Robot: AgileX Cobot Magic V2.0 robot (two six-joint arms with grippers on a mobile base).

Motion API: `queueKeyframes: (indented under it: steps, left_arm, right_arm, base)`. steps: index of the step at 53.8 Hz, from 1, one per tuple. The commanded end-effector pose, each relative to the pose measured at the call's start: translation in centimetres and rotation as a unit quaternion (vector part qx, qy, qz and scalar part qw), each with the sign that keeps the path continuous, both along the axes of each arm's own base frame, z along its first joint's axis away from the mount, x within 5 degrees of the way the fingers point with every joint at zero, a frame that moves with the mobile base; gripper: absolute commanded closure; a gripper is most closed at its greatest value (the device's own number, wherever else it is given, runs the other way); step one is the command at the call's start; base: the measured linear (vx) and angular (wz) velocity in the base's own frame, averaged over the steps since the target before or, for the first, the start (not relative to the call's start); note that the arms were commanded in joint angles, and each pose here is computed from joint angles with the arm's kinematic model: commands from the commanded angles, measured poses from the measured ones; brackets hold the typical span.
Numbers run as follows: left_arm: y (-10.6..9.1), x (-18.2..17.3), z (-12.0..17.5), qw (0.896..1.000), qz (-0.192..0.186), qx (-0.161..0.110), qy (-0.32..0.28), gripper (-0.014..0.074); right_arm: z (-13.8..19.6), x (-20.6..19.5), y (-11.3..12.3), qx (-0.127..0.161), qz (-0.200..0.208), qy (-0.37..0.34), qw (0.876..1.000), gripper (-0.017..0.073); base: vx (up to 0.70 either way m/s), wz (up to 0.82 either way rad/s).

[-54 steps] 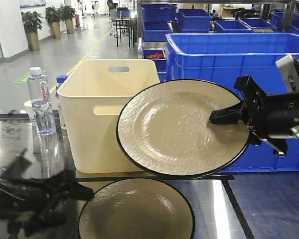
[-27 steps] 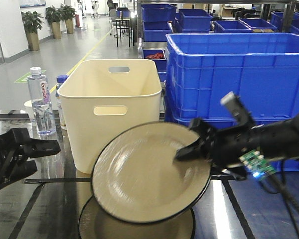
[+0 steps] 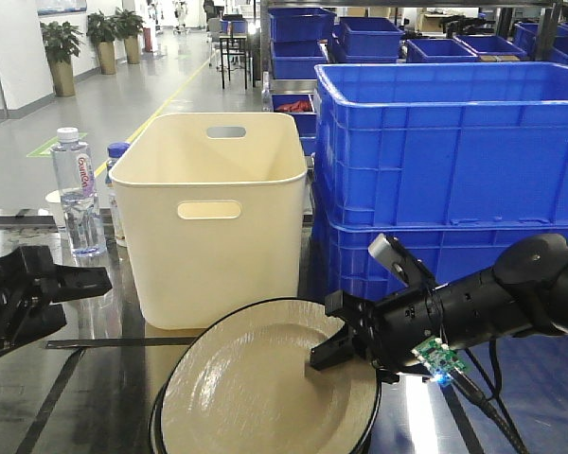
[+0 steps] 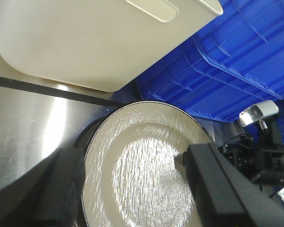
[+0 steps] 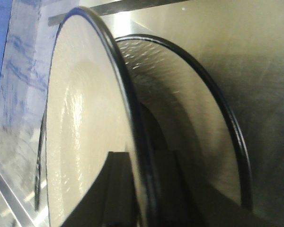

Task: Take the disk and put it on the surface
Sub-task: 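Stack the right gripper's plate onto the first plate and release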

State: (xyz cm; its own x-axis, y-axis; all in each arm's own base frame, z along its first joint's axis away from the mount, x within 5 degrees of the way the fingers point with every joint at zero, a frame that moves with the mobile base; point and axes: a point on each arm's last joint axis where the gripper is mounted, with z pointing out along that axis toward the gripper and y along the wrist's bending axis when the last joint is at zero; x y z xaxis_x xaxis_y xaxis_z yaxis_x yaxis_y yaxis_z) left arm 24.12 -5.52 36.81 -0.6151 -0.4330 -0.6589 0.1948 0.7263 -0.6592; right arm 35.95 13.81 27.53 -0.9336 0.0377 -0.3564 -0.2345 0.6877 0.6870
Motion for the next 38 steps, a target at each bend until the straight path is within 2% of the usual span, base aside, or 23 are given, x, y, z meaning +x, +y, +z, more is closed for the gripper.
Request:
queueKeyframes:
  steps: [1, 9, 16, 22, 31, 38]
  left_arm:
    - [0.2, -0.3, 1.8, 0.999, 0.019, -0.024, -0.033, 0.0044]
    - [0.3, -0.3, 1.7, 0.999, 0.018, -0.014, -0.033, 0.0044]
    - [0.3, -0.4, 1.7, 0.999, 0.016, -0.010, -0.032, 0.0044]
    - [0.3, -0.4, 1.7, 0.999, 0.016, -0.008, -0.032, 0.0044]
    - [0.4, -0.4, 1.5, 0.999, 0.015, 0.011, -0.033, 0.0048]
    - [0.4, -0.4, 1.4, 0.999, 0.013, 0.024, -0.033, 0.0074]
  right_arm:
    - [3.5, -0.5, 0.1, 0.021, 0.022, -0.075, 0.997, 0.0258]
    - [3.5, -0.5, 0.0, -0.006, 0.059, -0.120, 0.991, 0.0077]
    - [3.9, -0.4, -0.4, -0.043, 0.080, -0.173, 0.981, -0.0015]
    - [5.4, -0.4, -0.8, -0.077, 0.091, -0.207, 0.971, -0.0023]
    - [8.4, -1.2, -2.1, -0.156, 0.086, -0.250, 0.952, -0.0023]
    - [10.2, -2.2, -2.9, -0.180, 0.061, -0.258, 0.947, -0.0023]
  base:
    - [0.00, 0.00]
    - [0.00, 0.00]
    - [0.00, 0.00]
    - [0.00, 0.00]
    - [0.00, 0.00]
    - [0.00, 0.00]
